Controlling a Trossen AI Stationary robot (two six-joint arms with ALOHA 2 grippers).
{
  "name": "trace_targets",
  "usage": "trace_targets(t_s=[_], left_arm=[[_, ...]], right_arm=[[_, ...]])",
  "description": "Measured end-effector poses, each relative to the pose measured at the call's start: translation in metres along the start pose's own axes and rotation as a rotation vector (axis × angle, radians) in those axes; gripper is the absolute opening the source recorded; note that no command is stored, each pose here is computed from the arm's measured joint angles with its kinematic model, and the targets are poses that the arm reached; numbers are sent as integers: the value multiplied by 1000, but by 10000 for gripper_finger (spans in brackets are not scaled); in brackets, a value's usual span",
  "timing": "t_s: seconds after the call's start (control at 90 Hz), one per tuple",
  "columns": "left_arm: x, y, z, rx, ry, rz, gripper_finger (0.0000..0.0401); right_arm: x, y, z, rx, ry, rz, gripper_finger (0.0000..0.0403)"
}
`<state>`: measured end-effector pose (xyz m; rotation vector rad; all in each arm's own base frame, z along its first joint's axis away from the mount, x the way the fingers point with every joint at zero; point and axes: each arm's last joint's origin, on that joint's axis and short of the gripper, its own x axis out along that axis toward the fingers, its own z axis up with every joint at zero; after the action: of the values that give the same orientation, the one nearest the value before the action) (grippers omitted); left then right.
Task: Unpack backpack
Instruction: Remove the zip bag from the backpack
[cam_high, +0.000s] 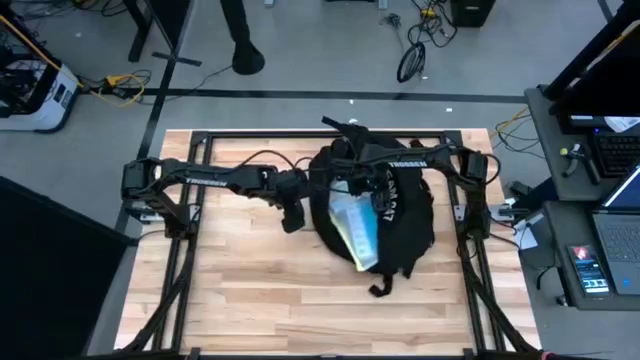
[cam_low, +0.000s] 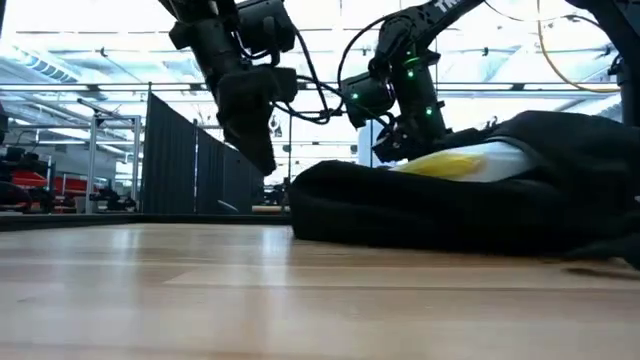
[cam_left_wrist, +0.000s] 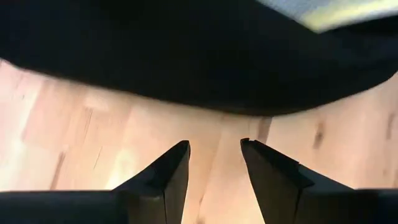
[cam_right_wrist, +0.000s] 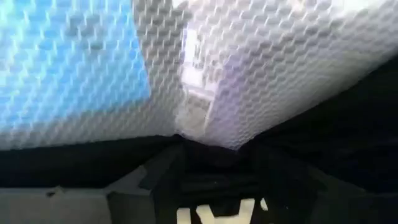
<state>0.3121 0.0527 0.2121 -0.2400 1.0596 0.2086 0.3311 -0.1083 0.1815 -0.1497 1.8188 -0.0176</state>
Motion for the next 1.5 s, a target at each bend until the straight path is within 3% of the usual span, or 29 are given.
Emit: trace_targets(t_s=[0.156,0.267,0.4,0.522,0.733,0.856,0.944,1.056,1.2,1.311,1.5], left_arm=[[11,-2,0,-1,12,-8,143],[15,-6,-1,5,26,-12,143],[9,-9,7,-7,-51,-21,143],[1,-12,20,-13,-172,-43,143],[19,-13,22,-27,-198,-46,143],[7,-13,25,-52,-214,-43,143],[-3,-15,33,-49,-304,-49,143],[3,-17,39,5,-353,-68,143],[30,-20,32,26,-271,-94,143],[51,-20,12,22,-86,-79,143],[34,-25,-14,24,160,-28,143]], right_arm=[[18,4,23,-14,-169,107,176],[25,9,38,-32,-243,111,176],[22,10,45,-36,-321,94,176],[20,7,43,-34,-329,95,176],[21,1,40,-19,-326,106,176],[22,-1,40,-32,-326,100,176],[22,-1,40,-53,-326,95,176],[22,-1,40,-66,-328,89,176],[22,-1,40,-84,-327,87,176],[22,-3,39,-80,-326,87,176],[23,-9,37,-59,-327,90,176]])
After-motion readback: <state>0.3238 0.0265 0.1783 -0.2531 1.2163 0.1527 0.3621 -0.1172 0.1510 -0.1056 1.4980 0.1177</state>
